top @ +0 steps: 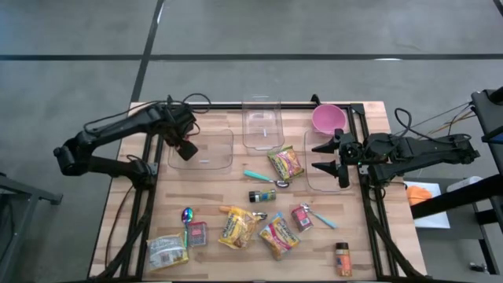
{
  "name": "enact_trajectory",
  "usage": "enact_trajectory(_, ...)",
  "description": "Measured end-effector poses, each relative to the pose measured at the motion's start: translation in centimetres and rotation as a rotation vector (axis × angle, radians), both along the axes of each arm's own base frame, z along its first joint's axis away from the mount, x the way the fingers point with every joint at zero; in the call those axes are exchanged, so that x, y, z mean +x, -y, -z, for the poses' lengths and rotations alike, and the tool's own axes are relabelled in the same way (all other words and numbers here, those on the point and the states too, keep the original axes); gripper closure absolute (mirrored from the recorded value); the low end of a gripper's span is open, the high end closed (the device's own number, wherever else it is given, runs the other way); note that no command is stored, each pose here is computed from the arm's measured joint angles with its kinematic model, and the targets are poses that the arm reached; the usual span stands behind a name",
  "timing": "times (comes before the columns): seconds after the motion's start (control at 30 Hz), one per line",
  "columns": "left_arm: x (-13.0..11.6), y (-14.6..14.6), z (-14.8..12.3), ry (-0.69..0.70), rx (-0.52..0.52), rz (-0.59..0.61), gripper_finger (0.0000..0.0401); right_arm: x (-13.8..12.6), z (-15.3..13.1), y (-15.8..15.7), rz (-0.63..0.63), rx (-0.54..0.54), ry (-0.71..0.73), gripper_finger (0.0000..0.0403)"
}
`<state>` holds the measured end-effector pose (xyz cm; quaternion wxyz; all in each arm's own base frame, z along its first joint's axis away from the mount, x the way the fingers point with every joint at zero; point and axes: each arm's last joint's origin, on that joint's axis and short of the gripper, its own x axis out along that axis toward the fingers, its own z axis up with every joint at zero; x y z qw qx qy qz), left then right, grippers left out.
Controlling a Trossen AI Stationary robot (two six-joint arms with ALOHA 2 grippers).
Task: Pick & Place Food Item
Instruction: Put the orange seasoning bag into the left transparent bin, then put the green noodle pack into the middle transparent bin
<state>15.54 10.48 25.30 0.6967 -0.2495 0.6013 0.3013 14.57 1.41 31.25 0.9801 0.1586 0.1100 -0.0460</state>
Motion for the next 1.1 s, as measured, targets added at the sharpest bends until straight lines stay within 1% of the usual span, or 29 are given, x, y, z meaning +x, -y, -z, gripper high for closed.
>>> enact_trajectory(0.2,0.2,-0.1,-1.5,0.018,0.016,0.022,0.0143,0.0,0.0,0.0,0.001,0.003,0.0,0.0131)
enact_trajectory(0.3,0.0,0.1,-2.0,-0.003,0.005,0.04,0.0143,0.0,0.0,0.0,0.001,0.003,0.0,0.0131)
enact_trajectory(0.57,-0.7,0.5,-2.3,-0.069,-0.041,0.037,0.0143,0.0,0.0,0.0,0.0,0.0,0.0,0.0131)
enact_trajectory(0.83,-0.6,0.5,-2.5,-0.052,-0.052,0.007,0.0143,0.0,0.0,0.0,-0.001,-0.003,0.0,0.0131)
enact_trajectory(1.1,-0.4,0.5,-4.0,0.012,-0.036,0.004,0.0143,0.0,0.0,0.0,-0.001,-0.004,0.0,0.0131)
